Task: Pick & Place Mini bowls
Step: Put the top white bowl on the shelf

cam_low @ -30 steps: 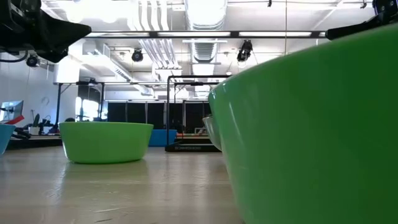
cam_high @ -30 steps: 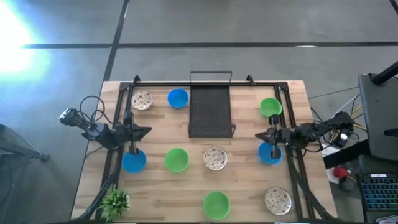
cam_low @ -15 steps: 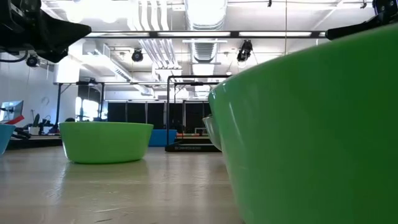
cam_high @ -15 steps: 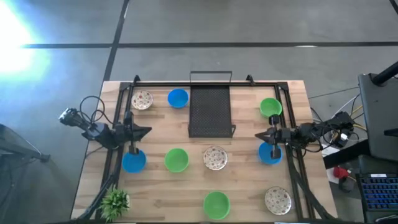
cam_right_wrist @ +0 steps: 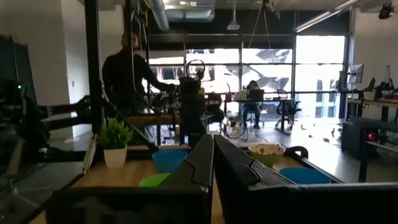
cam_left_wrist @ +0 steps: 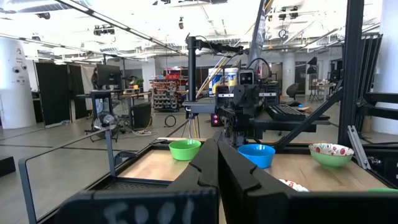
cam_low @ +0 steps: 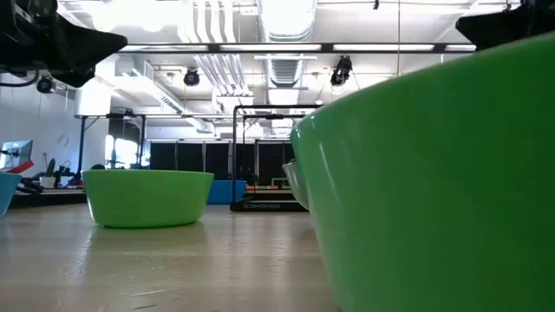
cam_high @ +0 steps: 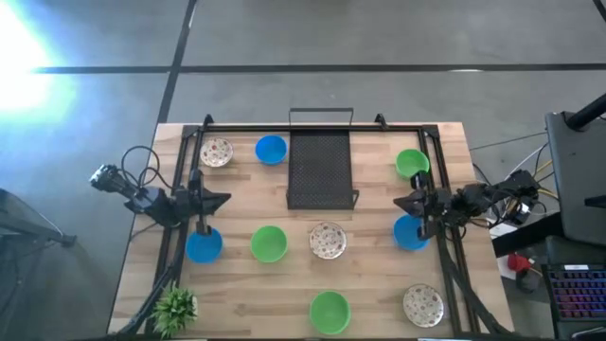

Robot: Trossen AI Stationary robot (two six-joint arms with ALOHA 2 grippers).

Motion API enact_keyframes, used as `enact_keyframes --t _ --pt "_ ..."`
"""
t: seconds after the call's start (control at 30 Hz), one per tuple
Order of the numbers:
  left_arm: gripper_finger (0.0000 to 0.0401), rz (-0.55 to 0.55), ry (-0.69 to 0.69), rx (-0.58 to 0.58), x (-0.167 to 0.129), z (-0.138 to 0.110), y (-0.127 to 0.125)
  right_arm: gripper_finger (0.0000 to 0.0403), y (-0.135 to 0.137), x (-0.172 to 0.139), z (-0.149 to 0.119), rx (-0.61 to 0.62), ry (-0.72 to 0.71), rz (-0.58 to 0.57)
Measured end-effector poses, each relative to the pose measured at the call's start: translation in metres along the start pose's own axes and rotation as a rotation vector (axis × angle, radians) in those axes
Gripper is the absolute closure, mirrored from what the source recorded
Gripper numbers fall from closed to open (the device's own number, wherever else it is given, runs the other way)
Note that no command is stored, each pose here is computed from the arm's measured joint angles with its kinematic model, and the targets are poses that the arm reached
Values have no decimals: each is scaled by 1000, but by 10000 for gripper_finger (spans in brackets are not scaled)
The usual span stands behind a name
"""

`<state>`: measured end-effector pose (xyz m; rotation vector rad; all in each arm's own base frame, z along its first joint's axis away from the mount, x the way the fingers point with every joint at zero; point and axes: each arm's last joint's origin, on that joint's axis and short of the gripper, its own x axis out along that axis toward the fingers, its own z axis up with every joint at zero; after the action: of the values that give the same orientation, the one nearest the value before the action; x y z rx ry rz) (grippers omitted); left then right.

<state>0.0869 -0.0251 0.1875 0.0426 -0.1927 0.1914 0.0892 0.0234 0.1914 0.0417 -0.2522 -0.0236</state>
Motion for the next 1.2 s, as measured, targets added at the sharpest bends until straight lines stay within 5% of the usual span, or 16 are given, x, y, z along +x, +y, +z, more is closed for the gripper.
enact_keyframes --t 0.67,1.2 --pt "401 13 -39 -20 0 10 2 394 -1 0 7 -60 -68 -8" --pt "401 346 -6 -71 3 77 20 394 -1 0 8 -60 -80 -37"
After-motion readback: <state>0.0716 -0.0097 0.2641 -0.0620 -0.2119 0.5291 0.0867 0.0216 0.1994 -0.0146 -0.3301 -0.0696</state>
